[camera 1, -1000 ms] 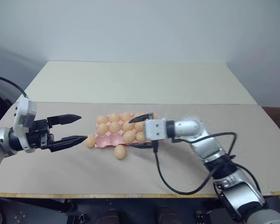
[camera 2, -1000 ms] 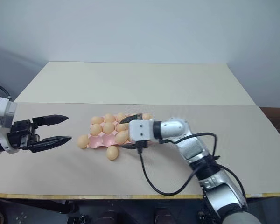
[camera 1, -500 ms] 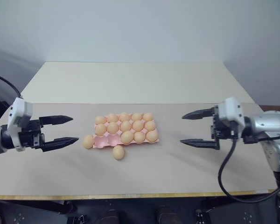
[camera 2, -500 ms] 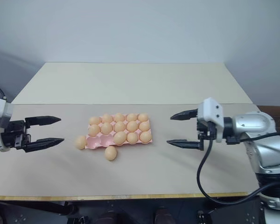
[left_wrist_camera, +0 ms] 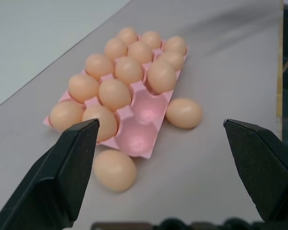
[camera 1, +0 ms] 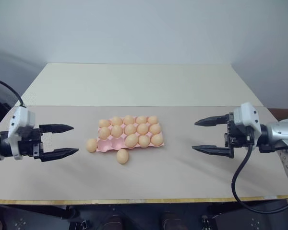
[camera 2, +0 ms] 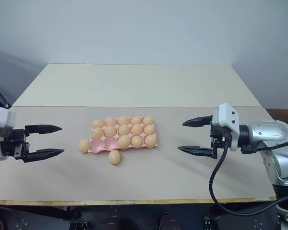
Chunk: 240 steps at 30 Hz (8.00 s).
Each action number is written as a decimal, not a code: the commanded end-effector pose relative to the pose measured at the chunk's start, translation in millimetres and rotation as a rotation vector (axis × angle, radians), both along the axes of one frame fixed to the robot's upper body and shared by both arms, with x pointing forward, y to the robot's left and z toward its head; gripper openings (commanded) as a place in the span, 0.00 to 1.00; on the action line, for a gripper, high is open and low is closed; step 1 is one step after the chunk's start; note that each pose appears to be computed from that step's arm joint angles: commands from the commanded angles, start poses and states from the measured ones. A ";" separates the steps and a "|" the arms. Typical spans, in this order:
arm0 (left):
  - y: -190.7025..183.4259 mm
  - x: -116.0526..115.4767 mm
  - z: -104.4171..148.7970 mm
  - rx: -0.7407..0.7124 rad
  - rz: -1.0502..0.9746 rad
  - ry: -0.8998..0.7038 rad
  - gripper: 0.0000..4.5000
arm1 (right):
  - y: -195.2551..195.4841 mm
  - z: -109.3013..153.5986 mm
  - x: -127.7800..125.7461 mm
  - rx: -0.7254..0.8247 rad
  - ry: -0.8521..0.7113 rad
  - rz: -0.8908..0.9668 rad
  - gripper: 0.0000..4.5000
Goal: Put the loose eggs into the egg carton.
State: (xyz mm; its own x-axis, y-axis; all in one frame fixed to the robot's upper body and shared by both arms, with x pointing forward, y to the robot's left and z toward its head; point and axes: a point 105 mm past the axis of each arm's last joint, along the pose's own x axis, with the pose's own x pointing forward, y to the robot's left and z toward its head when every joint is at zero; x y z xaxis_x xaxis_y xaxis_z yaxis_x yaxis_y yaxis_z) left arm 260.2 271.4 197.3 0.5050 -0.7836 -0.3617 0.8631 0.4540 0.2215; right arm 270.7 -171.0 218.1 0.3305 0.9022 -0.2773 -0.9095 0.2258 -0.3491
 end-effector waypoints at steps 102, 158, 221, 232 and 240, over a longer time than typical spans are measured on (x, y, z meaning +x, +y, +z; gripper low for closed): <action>-12.4 -11.0 6.3 -0.045 -0.059 -0.008 0.99 | 3.6 4.5 -10.6 0.078 -0.038 -0.060 1.00; -125.3 27.8 -52.9 0.216 -0.509 -0.062 0.99 | 9.4 8.0 -11.9 0.092 -0.066 -0.065 1.00; -113.1 51.3 4.2 -0.038 -0.328 -0.097 0.29 | 10.6 14.6 -13.1 0.098 -0.085 -0.071 1.00; -58.5 68.5 -7.8 0.106 -0.116 -0.090 0.29 | 11.1 14.4 -13.0 0.099 -0.087 -0.067 1.00; -47.3 60.1 -18.2 0.152 -0.106 -0.051 0.29 | 10.4 13.8 -13.3 0.097 -0.086 -0.066 1.00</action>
State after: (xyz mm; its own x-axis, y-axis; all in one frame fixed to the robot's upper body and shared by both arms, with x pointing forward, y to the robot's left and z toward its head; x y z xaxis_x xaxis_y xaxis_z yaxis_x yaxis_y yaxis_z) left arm 322.4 219.8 168.6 0.4217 -0.7817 -0.4594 0.9044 0.3260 0.2754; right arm 261.2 -160.1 220.9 0.4093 0.8943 -0.1809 -0.8741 0.3275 -0.3587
